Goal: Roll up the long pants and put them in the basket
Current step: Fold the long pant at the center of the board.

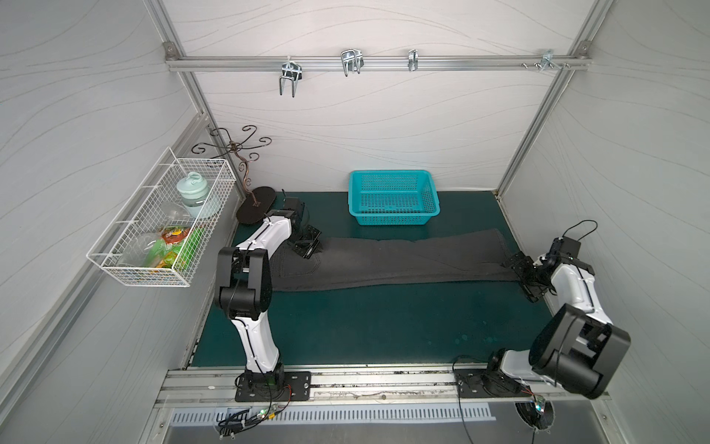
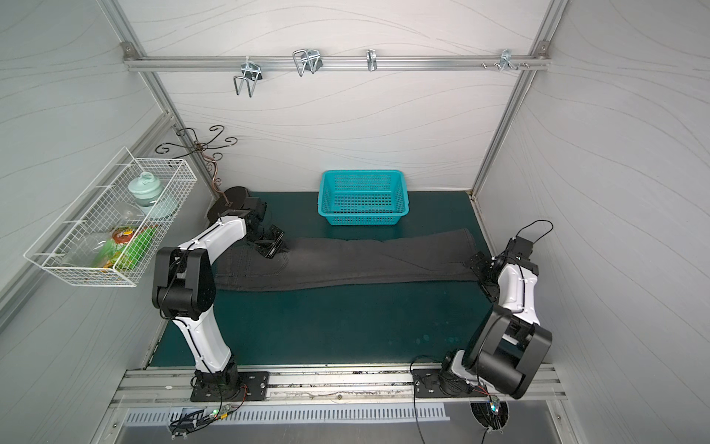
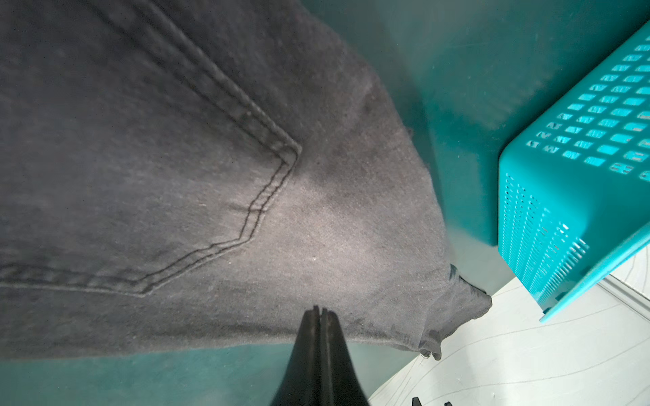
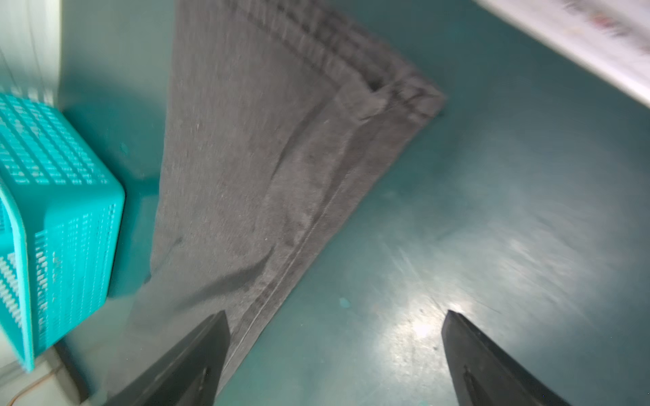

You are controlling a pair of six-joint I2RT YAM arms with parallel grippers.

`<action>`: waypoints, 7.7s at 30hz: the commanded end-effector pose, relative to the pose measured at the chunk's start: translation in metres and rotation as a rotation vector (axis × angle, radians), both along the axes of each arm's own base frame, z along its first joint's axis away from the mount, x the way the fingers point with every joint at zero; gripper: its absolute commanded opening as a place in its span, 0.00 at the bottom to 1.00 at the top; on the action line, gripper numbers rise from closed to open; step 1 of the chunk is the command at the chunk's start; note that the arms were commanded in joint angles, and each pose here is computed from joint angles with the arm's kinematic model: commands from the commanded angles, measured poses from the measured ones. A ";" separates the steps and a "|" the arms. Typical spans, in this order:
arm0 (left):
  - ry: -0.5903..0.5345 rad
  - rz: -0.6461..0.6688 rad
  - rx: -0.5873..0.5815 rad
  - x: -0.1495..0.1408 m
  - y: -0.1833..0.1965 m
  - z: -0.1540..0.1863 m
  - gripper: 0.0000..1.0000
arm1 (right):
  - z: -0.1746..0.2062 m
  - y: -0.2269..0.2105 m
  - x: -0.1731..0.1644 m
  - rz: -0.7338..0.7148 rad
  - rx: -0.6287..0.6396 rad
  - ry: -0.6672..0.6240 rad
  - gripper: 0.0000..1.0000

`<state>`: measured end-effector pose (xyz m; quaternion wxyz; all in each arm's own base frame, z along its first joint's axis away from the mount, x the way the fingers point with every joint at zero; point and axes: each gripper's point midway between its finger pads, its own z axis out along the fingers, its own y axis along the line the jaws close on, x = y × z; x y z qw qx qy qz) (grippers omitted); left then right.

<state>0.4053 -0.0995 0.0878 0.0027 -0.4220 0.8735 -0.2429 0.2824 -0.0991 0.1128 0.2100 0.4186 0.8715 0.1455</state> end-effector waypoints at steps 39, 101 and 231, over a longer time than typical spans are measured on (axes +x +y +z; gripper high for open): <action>0.054 -0.067 0.098 -0.006 -0.007 0.007 0.00 | -0.103 -0.055 0.064 -0.144 0.243 0.013 0.99; 0.048 -0.276 -0.409 -0.032 -0.346 -0.055 0.00 | 0.182 0.035 0.117 0.308 -0.090 -0.410 0.00; 0.247 -0.351 0.675 -0.102 0.080 0.021 0.34 | 0.045 0.587 -0.057 1.811 0.712 -0.021 0.00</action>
